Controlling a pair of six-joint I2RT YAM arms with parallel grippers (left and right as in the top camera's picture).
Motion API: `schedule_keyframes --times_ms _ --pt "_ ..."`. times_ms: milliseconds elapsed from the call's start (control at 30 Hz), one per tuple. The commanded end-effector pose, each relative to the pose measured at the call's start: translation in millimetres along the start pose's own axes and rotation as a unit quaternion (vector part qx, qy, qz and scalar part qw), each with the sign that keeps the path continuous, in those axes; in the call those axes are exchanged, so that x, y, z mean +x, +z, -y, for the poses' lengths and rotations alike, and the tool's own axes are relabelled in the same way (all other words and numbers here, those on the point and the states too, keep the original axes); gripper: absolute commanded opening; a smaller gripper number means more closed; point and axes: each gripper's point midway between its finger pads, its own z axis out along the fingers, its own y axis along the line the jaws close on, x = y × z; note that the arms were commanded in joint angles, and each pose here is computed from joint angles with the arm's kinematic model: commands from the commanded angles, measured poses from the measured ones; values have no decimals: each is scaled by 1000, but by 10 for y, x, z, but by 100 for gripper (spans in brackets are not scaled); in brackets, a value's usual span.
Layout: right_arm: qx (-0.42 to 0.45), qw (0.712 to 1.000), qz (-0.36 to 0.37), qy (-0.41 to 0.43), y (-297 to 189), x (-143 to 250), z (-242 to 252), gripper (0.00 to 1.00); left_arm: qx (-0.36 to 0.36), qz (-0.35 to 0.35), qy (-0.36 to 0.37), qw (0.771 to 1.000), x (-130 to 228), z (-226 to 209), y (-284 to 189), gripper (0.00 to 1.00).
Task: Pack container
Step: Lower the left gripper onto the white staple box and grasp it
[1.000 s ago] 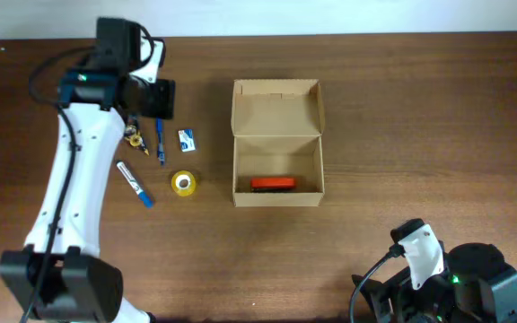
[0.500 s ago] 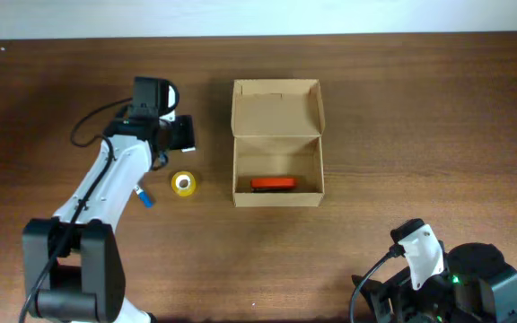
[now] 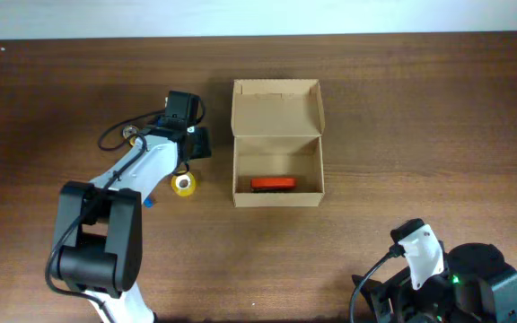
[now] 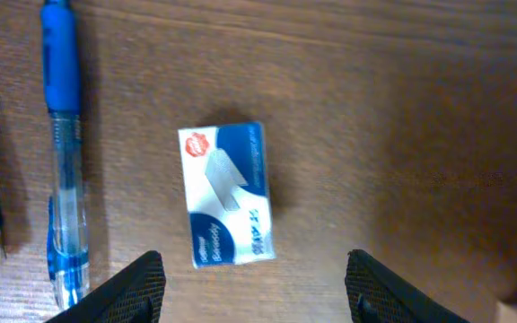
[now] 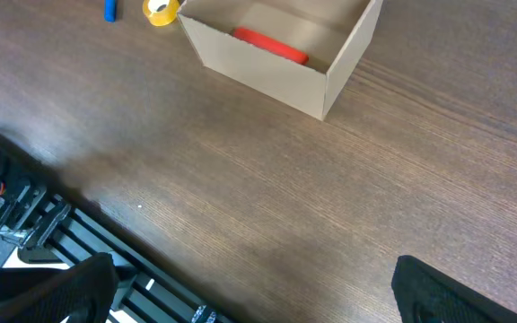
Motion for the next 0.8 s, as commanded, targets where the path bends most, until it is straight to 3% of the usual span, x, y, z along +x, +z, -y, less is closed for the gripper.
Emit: schedule_keyframes --times_ms 0,600,667,767 --pt "-4 1000 3 -4 -4 -10 -16 99 -17 17 -24 999 -72 -91 29 64" --pt "-4 1000 3 -4 -4 -10 -16 99 -10 28 -33 999 -129 -124 249 63" --pt "-5 1000 3 -4 -4 -10 -16 99 -9 30 -34 999 -139 -121 249 56" --pt "-4 1000 3 -4 -4 -10 -16 99 -8 28 -33 999 -129 -116 266 55"
